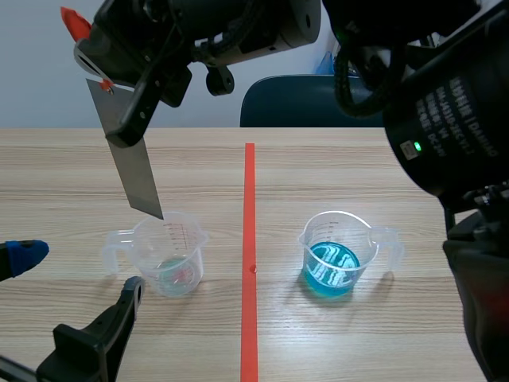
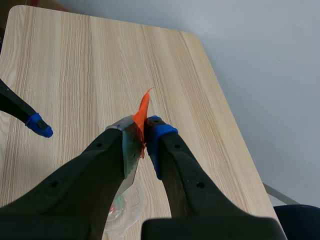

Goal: Do the redox reaction experiment

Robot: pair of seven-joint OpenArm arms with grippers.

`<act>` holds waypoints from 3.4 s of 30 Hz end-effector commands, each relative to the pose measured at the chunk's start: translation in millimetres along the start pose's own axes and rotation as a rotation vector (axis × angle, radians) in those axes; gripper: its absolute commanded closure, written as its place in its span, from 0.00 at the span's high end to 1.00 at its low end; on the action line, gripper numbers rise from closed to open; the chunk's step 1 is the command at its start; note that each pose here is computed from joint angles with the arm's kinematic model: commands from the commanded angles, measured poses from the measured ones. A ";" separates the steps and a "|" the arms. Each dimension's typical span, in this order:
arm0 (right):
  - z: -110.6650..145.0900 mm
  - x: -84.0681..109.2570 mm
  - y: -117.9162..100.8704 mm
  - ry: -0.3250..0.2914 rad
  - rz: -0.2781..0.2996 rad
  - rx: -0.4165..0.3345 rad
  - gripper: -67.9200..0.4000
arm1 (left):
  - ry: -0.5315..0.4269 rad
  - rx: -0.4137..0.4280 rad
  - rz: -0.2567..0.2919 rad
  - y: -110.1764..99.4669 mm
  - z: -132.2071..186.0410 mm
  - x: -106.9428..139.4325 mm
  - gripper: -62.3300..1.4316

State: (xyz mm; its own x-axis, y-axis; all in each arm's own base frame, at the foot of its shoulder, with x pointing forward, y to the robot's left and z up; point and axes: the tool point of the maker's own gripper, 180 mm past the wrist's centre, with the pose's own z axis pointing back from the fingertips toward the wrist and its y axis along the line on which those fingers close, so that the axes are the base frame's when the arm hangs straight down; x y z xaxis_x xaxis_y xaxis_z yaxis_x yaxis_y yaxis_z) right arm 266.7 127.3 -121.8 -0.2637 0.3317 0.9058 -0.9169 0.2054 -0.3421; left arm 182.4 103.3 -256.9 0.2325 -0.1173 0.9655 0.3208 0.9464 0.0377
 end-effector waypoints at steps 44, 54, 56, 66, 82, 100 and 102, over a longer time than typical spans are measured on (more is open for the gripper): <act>2.2 11.4 -3.2 -0.028 0.034 -0.004 0.02 | -0.025 -0.004 0.006 -1.6 -1.0 6.0 1.00; 2.3 12.0 -3.2 -0.032 0.034 -0.004 0.02 | -0.025 -0.004 0.006 -1.6 -1.0 6.0 1.00; 2.3 12.0 -3.2 -0.032 0.034 -0.004 0.02 | -0.025 -0.004 0.006 -1.6 -1.0 6.0 1.00; 2.3 12.0 -3.2 -0.032 0.034 -0.004 0.02 | -0.025 -0.004 0.006 -1.6 -1.0 6.0 1.00; -2.1 -0.5 -5.2 -0.002 0.007 0.000 0.02 | -0.025 -0.004 0.006 -1.6 -1.0 6.0 1.00; -13.5 -21.5 -9.4 0.011 -0.040 0.001 0.02 | -0.025 -0.004 0.006 -1.6 -1.0 6.0 1.00; -16.8 -24.5 -5.6 0.020 -0.039 0.014 0.02 | -0.025 -0.004 0.006 -1.6 -1.0 6.0 1.00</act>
State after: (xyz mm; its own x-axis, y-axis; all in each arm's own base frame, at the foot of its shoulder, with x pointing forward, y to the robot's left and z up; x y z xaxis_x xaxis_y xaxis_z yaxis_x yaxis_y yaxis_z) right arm 286.2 127.8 -156.0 -0.1856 0.3626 0.9133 -0.9323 0.2285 -0.2802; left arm 182.4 103.3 -256.9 0.2325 -0.1173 0.9655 0.3208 0.9464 0.0377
